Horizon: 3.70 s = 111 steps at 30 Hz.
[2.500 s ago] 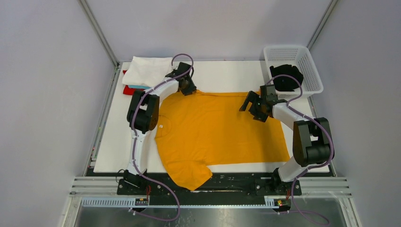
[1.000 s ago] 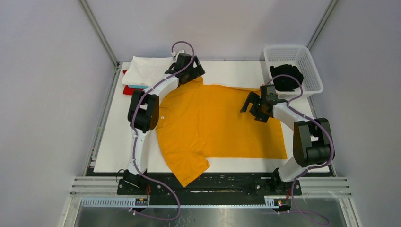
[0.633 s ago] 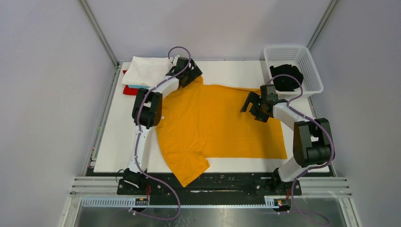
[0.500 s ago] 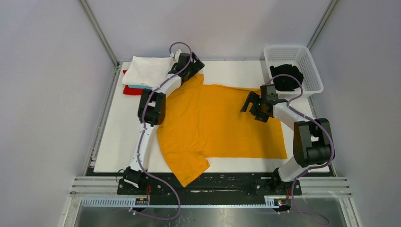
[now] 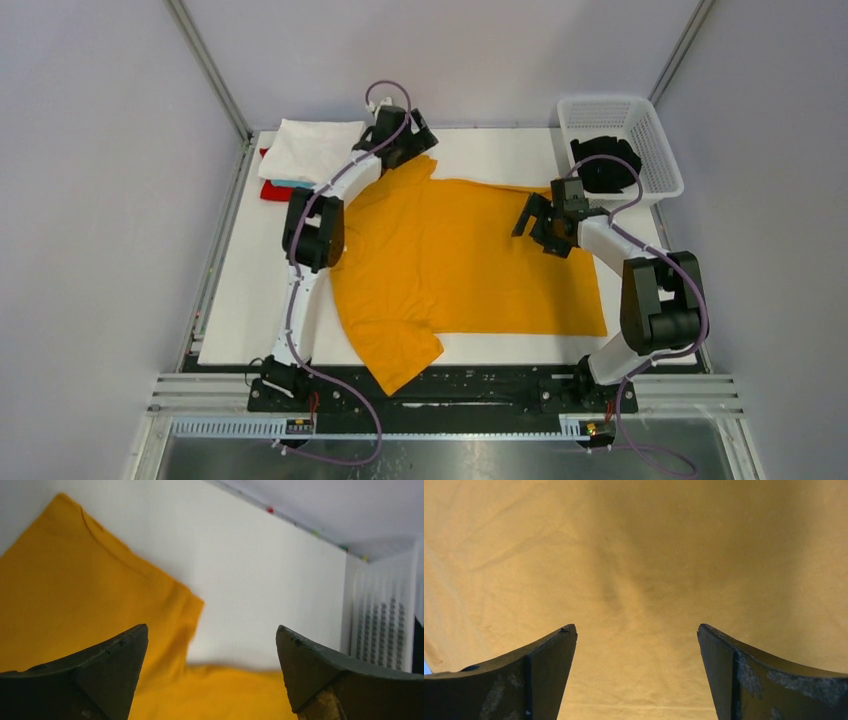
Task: Fold and stack the t-shirts
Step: Flatten out the tshirt, then grab the side of the flattened tshirt closest away from the robot with both arms
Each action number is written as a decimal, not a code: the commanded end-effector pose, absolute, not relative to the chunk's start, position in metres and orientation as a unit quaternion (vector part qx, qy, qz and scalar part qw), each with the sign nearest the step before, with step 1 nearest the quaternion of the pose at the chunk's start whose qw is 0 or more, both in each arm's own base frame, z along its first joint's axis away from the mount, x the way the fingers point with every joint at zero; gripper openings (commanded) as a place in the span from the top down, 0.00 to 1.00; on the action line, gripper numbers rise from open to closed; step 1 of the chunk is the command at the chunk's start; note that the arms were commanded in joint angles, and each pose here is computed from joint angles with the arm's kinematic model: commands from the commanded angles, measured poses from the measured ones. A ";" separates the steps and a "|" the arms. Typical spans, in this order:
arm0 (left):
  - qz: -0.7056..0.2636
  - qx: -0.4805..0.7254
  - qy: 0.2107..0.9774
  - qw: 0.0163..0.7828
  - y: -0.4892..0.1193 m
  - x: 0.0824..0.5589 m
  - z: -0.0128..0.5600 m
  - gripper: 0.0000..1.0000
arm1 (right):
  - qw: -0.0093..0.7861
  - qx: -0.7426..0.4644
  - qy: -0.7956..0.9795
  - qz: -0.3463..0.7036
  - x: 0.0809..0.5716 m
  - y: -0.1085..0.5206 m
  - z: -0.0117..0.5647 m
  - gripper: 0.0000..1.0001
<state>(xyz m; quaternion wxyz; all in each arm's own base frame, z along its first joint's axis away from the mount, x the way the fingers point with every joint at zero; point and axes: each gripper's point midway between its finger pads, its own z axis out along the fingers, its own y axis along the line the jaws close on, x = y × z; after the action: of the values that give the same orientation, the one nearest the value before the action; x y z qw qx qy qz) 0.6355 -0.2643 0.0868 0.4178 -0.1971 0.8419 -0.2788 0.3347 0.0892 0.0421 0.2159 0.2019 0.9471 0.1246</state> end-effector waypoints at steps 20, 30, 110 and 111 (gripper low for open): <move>-0.186 -0.124 0.948 0.228 -0.202 0.283 0.030 0.01 | 0.304 0.194 0.926 0.111 0.375 0.078 0.112 0.00; -0.070 -0.189 0.962 0.184 -0.127 0.233 0.003 0.01 | 0.306 0.213 0.921 0.111 0.422 0.076 0.115 0.01; -0.216 -0.069 0.908 0.352 -0.224 0.350 0.184 0.01 | 0.365 0.158 0.914 0.081 0.336 0.057 0.178 0.01; -0.208 -0.065 0.911 0.351 -0.220 0.335 0.181 0.01 | 0.374 0.160 0.911 0.075 0.328 0.052 0.175 0.01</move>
<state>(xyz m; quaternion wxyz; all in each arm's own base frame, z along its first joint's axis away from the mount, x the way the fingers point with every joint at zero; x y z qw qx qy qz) 0.3742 -0.2367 0.1808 0.3342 -0.0814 0.9080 -0.2391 0.3533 0.0772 0.1731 0.3258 0.1578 0.9245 0.1196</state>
